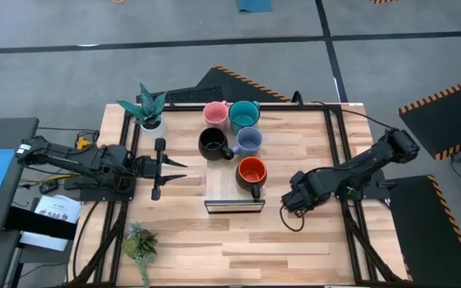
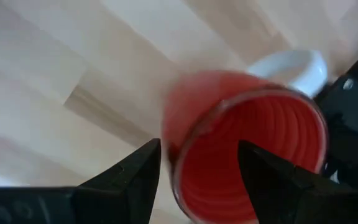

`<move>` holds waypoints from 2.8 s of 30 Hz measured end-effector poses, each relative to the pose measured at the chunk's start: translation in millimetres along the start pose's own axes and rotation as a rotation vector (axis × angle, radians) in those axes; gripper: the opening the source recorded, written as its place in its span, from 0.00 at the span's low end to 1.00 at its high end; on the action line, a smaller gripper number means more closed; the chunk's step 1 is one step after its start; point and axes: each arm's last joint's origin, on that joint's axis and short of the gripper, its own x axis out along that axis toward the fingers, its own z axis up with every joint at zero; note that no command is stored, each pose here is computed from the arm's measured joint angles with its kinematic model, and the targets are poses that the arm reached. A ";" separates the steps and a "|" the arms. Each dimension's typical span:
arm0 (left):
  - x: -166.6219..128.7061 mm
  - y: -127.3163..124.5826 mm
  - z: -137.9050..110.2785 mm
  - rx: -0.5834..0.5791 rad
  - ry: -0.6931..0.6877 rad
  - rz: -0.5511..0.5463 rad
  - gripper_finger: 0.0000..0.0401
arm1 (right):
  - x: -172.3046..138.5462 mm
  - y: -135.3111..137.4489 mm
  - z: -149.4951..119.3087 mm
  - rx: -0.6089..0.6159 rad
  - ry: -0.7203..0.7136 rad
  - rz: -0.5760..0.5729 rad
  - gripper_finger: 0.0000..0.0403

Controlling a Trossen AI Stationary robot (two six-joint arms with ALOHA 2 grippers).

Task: Place coffee mugs
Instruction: Put the red mug on the shelf

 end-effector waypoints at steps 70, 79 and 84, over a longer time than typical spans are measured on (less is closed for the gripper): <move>-0.2 3.2 0.5 0.027 0.022 0.100 0.27 | -199.2 107.2 101.9 -0.870 -0.699 0.361 0.10; -0.2 3.1 0.1 0.027 0.026 0.099 0.27 | -203.9 111.4 104.6 -0.848 -0.760 0.408 0.10; -0.2 3.1 0.2 0.026 0.025 0.099 0.27 | -199.3 116.5 109.9 -0.842 -0.757 0.402 0.10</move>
